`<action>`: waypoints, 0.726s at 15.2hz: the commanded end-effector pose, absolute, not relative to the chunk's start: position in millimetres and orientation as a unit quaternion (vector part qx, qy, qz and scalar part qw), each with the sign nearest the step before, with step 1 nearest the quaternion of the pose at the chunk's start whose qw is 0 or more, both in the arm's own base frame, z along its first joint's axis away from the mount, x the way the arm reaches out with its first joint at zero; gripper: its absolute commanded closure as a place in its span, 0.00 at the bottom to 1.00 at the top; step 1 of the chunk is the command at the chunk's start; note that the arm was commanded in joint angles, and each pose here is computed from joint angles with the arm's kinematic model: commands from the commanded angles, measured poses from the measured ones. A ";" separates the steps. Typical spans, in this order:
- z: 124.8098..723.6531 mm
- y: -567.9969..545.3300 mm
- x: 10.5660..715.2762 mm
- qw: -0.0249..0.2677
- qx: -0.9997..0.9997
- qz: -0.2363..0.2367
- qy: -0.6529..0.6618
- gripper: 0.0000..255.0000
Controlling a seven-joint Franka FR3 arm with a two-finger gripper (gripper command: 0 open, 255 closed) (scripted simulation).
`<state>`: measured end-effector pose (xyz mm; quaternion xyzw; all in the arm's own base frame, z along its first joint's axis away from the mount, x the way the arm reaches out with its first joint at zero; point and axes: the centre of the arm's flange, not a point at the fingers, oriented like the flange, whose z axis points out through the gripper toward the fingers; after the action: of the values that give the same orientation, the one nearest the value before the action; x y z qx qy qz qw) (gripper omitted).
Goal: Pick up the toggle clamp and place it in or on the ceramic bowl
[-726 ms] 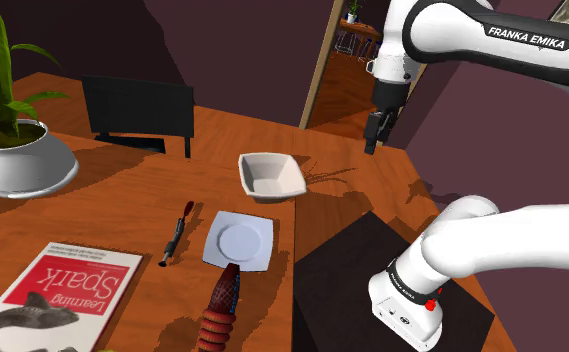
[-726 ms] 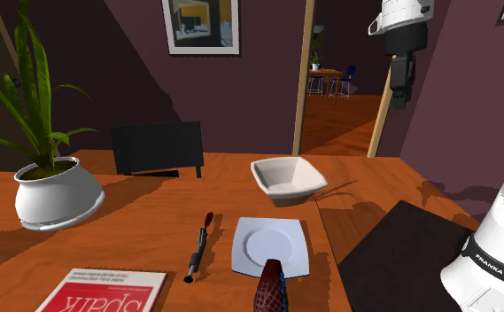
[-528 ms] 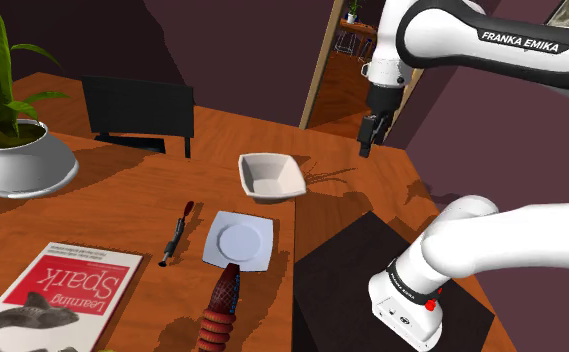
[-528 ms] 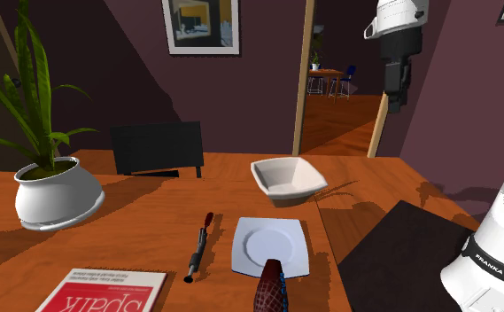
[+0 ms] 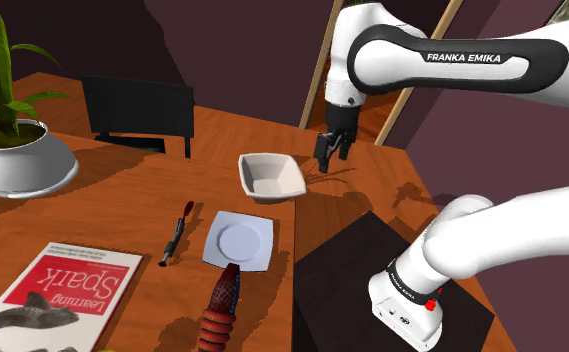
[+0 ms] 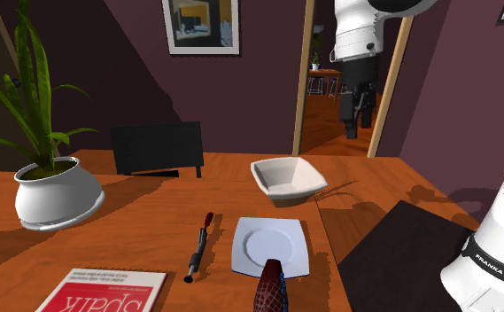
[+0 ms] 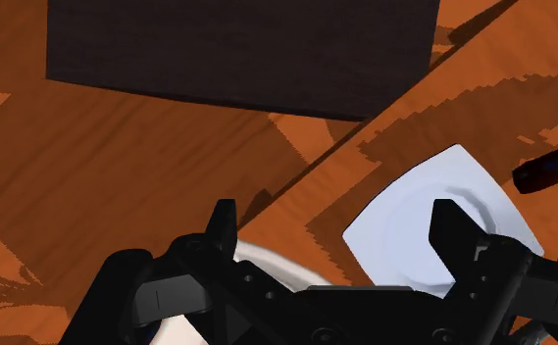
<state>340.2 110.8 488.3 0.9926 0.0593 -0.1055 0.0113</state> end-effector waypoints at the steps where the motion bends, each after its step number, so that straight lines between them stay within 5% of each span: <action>1: 474.0 131.2 350.7 0.012 0.993 -0.103 0.051 0.00; 11: 404.8 226.7 408.2 0.017 0.995 -0.096 0.012 0.00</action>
<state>401.9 215.4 413.7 0.9950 0.0166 -0.0974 0.0171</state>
